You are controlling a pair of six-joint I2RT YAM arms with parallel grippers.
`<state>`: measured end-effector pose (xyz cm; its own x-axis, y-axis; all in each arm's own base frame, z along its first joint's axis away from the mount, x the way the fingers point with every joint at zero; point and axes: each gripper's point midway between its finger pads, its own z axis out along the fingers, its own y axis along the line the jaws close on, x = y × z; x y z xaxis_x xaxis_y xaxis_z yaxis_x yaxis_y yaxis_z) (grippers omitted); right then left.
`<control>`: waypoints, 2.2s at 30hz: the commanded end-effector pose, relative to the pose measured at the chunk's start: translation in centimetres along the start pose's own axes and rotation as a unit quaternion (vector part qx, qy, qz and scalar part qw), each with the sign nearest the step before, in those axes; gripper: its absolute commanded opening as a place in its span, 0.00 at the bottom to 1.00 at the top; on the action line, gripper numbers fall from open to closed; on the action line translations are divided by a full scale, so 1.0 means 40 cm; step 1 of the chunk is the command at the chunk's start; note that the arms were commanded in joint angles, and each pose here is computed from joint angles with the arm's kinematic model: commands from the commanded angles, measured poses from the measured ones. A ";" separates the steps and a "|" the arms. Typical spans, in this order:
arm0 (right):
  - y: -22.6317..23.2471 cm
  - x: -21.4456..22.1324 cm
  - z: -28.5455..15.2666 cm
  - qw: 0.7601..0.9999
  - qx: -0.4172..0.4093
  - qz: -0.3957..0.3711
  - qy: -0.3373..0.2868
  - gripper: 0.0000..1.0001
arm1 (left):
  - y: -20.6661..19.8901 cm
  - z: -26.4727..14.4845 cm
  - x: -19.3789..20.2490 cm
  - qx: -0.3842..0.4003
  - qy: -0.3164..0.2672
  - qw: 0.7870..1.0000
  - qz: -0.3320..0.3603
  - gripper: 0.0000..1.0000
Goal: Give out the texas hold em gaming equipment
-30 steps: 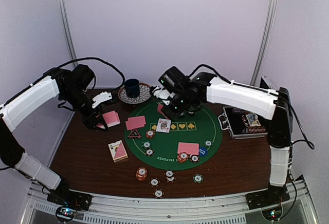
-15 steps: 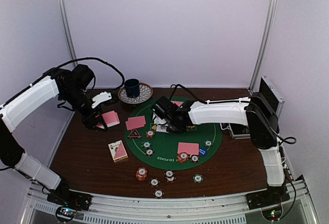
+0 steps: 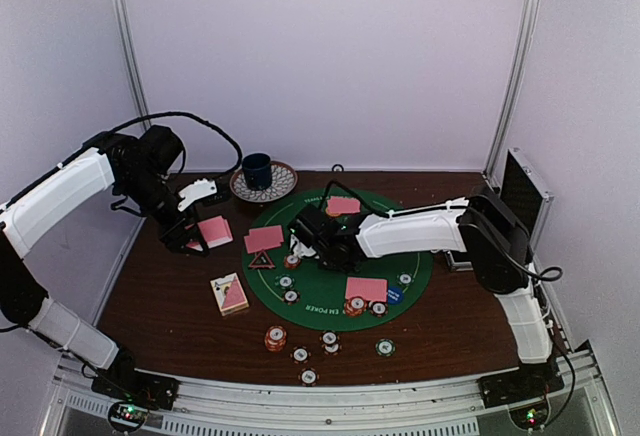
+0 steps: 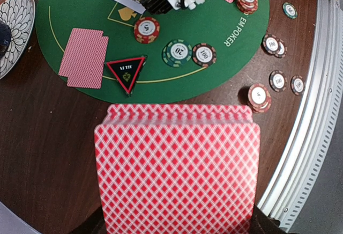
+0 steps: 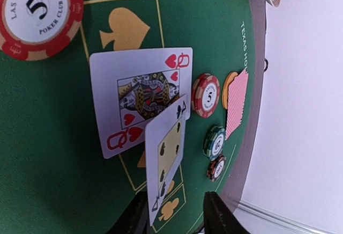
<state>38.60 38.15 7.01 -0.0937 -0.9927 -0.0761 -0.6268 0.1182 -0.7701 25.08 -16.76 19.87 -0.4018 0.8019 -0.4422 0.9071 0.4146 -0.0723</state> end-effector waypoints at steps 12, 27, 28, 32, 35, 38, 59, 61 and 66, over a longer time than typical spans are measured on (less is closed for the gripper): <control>-0.011 0.009 -0.066 0.997 -0.031 0.068 -0.031 0.80 | -0.003 -0.025 -0.014 -0.007 -0.019 1.000 0.003 0.00; -0.157 0.112 -0.011 0.791 -0.287 0.539 -0.041 0.80 | 0.000 -0.024 -0.022 -0.004 -0.019 1.000 0.003 0.00; -0.148 0.109 -0.007 0.773 -0.305 0.554 -0.043 0.80 | 0.001 -0.023 -0.021 -0.003 -0.018 1.000 0.002 0.00; -0.124 0.076 -0.020 0.725 -0.365 0.582 -0.053 0.79 | 0.001 -0.025 -0.023 -0.004 -0.019 1.000 0.003 0.00; -0.131 0.016 -0.068 0.668 -0.421 0.608 -0.080 0.80 | 0.003 -0.023 -0.022 -0.004 -0.017 1.000 0.003 0.00; -0.146 -0.057 -0.139 0.612 -0.472 0.626 -0.104 0.83 | 0.002 -0.022 -0.024 -0.002 -0.019 1.000 0.004 0.00; -0.111 -0.418 -0.502 0.428 -0.669 0.575 -0.196 0.93 | 0.002 -0.007 -0.036 0.006 -0.033 0.999 0.008 0.00; -0.110 -0.430 -0.504 0.423 -0.673 0.574 -0.198 0.93 | -0.001 -0.005 -0.037 0.010 -0.034 0.999 0.008 0.00; -0.089 -0.459 -0.500 0.419 -0.680 0.570 -0.192 0.92 | -0.003 -0.006 -0.040 0.011 -0.038 0.999 0.011 0.00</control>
<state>27.33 55.08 22.81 -0.9672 -0.1621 -0.1954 -0.2281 0.2167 0.9492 24.89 -17.17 20.00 -0.3996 0.7946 -0.4570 0.9099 0.4044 -0.0925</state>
